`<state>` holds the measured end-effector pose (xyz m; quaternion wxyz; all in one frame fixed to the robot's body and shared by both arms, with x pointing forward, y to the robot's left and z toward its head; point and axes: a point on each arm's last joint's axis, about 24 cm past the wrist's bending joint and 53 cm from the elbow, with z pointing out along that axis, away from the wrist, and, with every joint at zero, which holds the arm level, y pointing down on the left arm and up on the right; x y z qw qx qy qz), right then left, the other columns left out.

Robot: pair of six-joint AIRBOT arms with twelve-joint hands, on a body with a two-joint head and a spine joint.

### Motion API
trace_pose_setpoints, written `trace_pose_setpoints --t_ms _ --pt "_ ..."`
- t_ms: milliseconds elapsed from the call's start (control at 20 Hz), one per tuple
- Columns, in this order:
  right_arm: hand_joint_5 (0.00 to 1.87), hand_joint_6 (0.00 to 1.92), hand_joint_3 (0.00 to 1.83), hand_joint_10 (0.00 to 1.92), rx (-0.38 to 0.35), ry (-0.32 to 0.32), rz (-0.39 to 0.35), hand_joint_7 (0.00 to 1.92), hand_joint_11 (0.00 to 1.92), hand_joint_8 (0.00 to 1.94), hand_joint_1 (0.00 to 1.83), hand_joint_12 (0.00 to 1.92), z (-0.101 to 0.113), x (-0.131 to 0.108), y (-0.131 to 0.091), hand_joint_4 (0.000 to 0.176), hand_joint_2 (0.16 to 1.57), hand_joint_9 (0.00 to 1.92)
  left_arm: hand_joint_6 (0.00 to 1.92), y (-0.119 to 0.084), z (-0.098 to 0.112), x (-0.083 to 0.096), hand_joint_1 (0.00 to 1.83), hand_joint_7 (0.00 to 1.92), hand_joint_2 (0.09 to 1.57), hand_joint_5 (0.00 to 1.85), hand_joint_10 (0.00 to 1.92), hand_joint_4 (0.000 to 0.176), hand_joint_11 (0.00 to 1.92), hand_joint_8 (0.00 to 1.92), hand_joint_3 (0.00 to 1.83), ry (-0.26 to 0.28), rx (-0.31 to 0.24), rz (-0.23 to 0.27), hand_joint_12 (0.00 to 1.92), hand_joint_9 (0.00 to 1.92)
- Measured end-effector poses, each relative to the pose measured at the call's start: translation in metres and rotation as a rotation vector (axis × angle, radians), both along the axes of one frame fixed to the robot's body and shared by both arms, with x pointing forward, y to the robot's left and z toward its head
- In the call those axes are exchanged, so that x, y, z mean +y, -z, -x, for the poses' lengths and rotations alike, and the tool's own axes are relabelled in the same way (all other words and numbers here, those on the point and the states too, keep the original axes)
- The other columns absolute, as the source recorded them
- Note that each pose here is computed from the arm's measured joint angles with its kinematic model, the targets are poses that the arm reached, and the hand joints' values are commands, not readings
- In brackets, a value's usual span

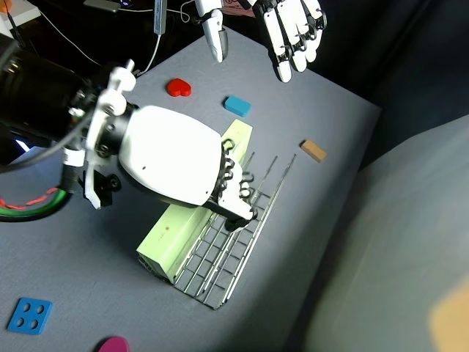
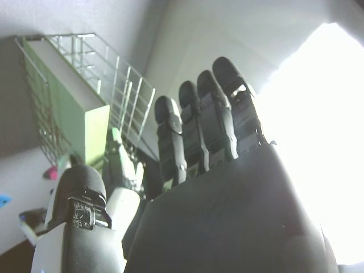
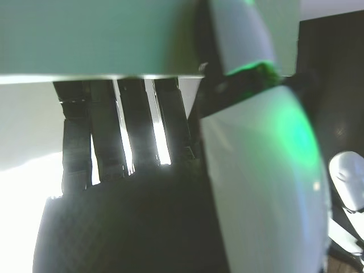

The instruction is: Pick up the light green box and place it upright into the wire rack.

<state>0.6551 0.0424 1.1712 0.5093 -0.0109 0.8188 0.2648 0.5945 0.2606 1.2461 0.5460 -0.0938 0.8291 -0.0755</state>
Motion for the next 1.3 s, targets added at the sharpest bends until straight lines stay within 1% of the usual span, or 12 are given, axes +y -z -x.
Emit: trace_pose_setpoints --t_ms 600,650,700,750,800,850,900,950,1000,1200,1250,1300 --pt "0.36 0.01 0.00 0.00 -0.185 0.000 -0.010 0.41 0.00 0.01 0.67 1.08 0.075 -0.056 -0.088 0.000 0.87 0.37 0.01 -0.015 0.011 -0.032 0.18 0.26 1.20 0.35 0.00 0.026 0.00 0.00 0.00 0.065 -0.034 0.075 0.76 0.21" --pt "0.52 0.03 0.01 0.09 -0.199 0.006 -0.008 0.69 0.15 0.06 0.68 1.17 0.084 -0.061 -0.091 0.000 0.94 0.62 0.01 -0.021 0.012 -0.036 0.22 0.30 1.18 0.35 0.01 0.030 0.00 0.01 0.00 0.074 -0.052 0.082 0.79 0.25" --pt "0.64 0.01 0.00 0.52 -0.194 0.013 -0.015 0.81 0.33 0.15 0.70 1.29 0.088 -0.064 -0.091 0.000 0.99 0.64 0.01 -0.022 0.012 -0.037 0.29 0.39 1.16 0.39 0.02 0.030 0.00 0.01 0.00 0.079 -0.057 0.078 0.86 0.33" --pt "0.79 0.04 0.00 1.21 -0.184 0.025 -0.026 0.78 0.55 0.61 0.74 1.60 0.091 -0.068 -0.090 0.000 1.01 0.60 0.02 -0.024 0.012 -0.037 0.38 0.56 1.15 0.54 0.03 0.020 0.03 0.02 0.00 0.080 -0.060 0.084 0.92 0.46" --pt "0.89 0.12 0.00 1.57 -0.173 0.039 -0.023 0.69 0.67 1.04 0.77 1.79 0.095 -0.075 -0.085 0.000 1.03 0.61 0.03 -0.027 0.012 -0.037 0.45 0.71 1.15 0.71 0.05 0.004 0.10 0.03 0.00 0.079 -0.066 0.089 0.93 0.58" --pt "0.80 0.98 0.00 1.85 -0.161 0.053 -0.017 0.70 1.00 1.56 0.79 1.89 0.098 -0.081 -0.080 0.000 1.04 0.86 0.36 -0.030 0.012 -0.038 0.53 0.78 1.15 0.84 0.43 0.000 0.35 0.43 0.01 0.080 -0.075 0.092 0.96 0.68" --pt "0.72 1.41 0.00 1.91 -0.145 0.073 -0.005 0.70 1.14 1.78 0.80 1.92 0.101 -0.091 -0.073 0.000 1.05 0.94 0.74 -0.032 0.011 -0.038 0.55 0.69 1.15 0.76 0.81 0.000 0.41 0.85 0.00 0.081 -0.081 0.092 1.08 0.62" --pt "0.77 1.82 0.00 1.92 -0.129 0.095 -0.002 0.88 1.42 1.91 0.85 1.92 0.104 -0.100 -0.068 0.000 1.06 1.10 1.54 -0.031 0.012 -0.038 0.67 0.67 1.14 0.63 1.69 0.000 0.66 1.58 0.00 0.081 -0.077 0.095 1.75 0.67" --pt "0.84 1.90 0.00 1.92 -0.118 0.111 -0.001 0.98 1.61 1.93 0.87 1.92 0.106 -0.106 -0.064 0.000 1.07 1.26 1.84 -0.029 0.013 -0.039 0.72 0.70 1.16 0.60 1.88 0.000 0.85 1.85 0.00 0.081 -0.066 0.099 1.89 0.76" --pt "1.22 1.92 0.02 1.92 -0.061 0.124 -0.025 1.46 1.86 1.94 0.65 1.92 0.118 -0.115 -0.050 0.000 1.32 1.66 1.92 -0.031 0.013 -0.039 0.65 1.22 1.24 1.14 1.92 0.000 1.32 1.92 0.01 0.085 -0.075 0.094 1.92 1.26" --pt "1.25 1.92 0.00 1.92 -0.076 0.118 -0.025 1.48 1.86 1.94 0.64 1.92 0.118 -0.114 -0.053 0.104 1.37 1.66 1.92 -0.031 0.013 -0.040 0.62 1.31 1.29 1.20 1.92 0.000 1.45 1.92 0.01 0.087 -0.075 0.095 1.92 1.36" --pt "1.24 1.92 0.00 1.92 -0.084 0.113 -0.030 1.48 1.86 1.94 0.64 1.92 0.117 -0.113 -0.055 0.162 1.39 1.66 1.92 -0.031 0.013 -0.040 0.63 1.35 1.30 1.21 1.92 0.000 1.51 1.92 0.01 0.088 -0.073 0.096 1.92 1.40"
